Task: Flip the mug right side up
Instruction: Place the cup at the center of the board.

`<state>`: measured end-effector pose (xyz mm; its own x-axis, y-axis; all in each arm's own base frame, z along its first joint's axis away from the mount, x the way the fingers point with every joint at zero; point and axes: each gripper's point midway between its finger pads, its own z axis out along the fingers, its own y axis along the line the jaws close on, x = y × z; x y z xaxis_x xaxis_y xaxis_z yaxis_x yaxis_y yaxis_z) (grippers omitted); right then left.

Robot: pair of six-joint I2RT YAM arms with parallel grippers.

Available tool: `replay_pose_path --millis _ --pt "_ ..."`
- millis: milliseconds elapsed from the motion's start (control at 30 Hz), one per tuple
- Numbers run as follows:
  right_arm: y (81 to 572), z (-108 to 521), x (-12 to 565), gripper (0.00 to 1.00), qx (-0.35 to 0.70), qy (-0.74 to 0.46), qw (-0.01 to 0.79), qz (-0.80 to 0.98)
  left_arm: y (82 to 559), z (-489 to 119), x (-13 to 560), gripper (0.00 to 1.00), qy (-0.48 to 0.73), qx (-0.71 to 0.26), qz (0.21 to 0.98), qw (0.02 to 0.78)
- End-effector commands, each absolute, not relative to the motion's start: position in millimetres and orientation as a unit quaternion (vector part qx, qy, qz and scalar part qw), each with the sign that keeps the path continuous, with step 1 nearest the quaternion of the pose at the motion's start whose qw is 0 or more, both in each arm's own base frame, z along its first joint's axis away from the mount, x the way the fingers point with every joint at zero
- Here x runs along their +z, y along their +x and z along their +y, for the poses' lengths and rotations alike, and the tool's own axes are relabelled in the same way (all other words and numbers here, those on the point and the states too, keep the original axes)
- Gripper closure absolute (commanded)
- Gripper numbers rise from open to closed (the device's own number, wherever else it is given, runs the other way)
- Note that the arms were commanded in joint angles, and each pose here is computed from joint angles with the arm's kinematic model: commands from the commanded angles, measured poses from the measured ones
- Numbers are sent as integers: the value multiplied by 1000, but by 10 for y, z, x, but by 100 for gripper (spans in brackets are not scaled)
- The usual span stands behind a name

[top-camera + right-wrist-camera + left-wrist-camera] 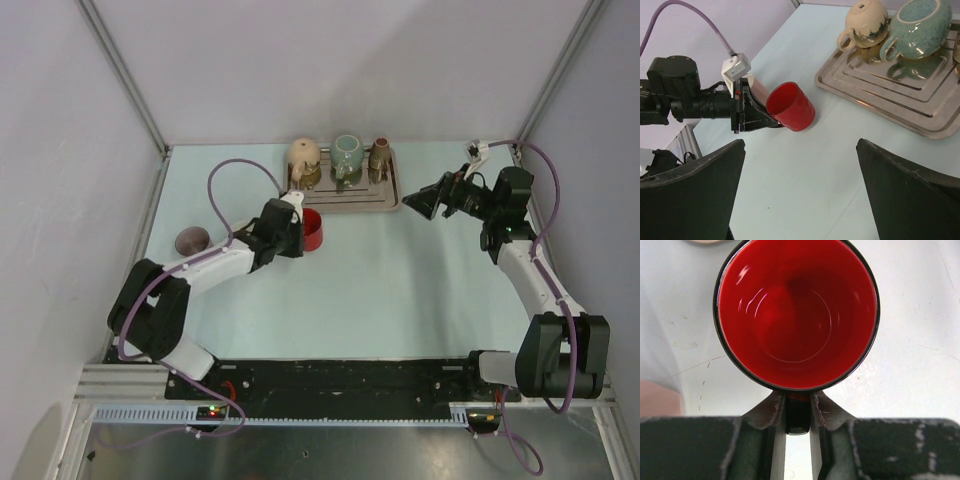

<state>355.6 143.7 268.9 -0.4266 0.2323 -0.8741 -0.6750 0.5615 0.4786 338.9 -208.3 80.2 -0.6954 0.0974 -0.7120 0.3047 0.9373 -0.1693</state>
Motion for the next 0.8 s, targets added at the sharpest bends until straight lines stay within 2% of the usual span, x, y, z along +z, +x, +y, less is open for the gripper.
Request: replay_pose_path --millis 0,333,567,767 --pt "3541 1444 2795 1 443 -169 528 704 3608 -2250 1064 100 104 -153 883 432" --pt "3545 1443 2774 1 446 -168 526 705 3560 -2279 960 100 108 -153 888 419" --pt "3556 1440 2762 1 446 -166 525 706 3522 -2302 939 93 114 -155 889 416" --pt "3563 1424 2759 1 445 -163 525 707 3505 -2308 946 92 118 -153 886 422"
